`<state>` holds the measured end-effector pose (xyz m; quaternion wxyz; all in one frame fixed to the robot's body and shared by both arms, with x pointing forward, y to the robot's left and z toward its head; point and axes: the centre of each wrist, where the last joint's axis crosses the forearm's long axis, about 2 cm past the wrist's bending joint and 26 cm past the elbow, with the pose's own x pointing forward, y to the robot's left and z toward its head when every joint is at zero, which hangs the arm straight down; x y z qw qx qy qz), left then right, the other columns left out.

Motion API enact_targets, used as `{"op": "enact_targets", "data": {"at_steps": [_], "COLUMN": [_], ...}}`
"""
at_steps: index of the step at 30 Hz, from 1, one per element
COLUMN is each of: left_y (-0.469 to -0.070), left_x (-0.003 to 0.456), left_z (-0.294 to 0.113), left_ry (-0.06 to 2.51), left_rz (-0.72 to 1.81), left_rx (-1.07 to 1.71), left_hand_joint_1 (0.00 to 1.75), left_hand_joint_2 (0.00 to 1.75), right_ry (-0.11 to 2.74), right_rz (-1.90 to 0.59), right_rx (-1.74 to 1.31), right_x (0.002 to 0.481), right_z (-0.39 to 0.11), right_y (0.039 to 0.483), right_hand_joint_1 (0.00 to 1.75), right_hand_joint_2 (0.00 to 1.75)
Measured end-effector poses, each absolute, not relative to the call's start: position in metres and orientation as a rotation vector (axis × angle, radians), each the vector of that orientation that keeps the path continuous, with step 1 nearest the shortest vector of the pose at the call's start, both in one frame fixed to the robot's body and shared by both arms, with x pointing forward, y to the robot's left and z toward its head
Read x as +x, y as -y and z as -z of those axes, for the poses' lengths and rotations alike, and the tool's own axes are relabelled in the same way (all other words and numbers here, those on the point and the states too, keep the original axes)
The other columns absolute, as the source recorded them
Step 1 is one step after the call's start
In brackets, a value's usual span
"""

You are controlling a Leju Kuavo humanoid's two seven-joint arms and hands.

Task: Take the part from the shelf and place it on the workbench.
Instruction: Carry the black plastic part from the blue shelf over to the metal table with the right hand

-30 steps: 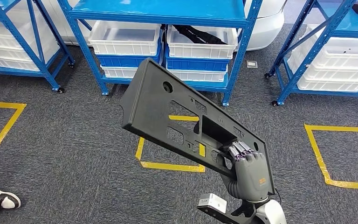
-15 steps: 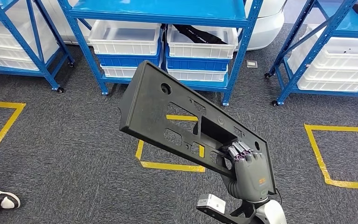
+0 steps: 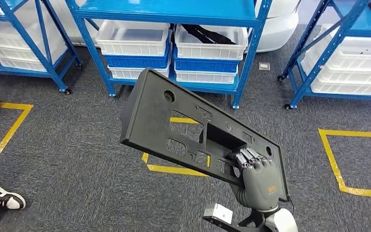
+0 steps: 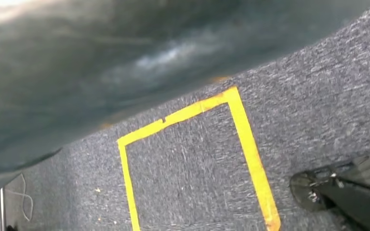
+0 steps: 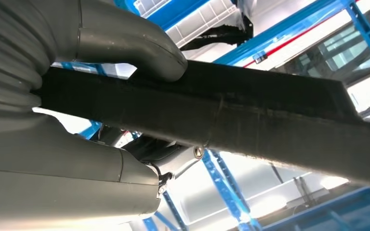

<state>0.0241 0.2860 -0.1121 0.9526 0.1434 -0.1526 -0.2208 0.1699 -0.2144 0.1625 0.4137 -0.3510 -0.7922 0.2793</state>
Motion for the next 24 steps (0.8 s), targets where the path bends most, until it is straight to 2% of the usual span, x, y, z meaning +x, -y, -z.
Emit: {"op": "enact_targets", "data": {"at_steps": [24], "left_y": [-0.2862], "left_x": [0.0232], "left_z": [0.1121], "left_ry": [0.308], "left_rz": [0.455], "left_rx": [0.293], "left_hand_joint_1": [0.0], "left_hand_joint_2": [0.0], "right_ry": [1.975], "right_rz": [-0.706], "right_rx": [-0.881], "right_x": [0.1668], "right_z": [-0.1613], "right_y": [0.2187], "right_hand_joint_1": [1.75], "right_hand_joint_2": [1.75]}}
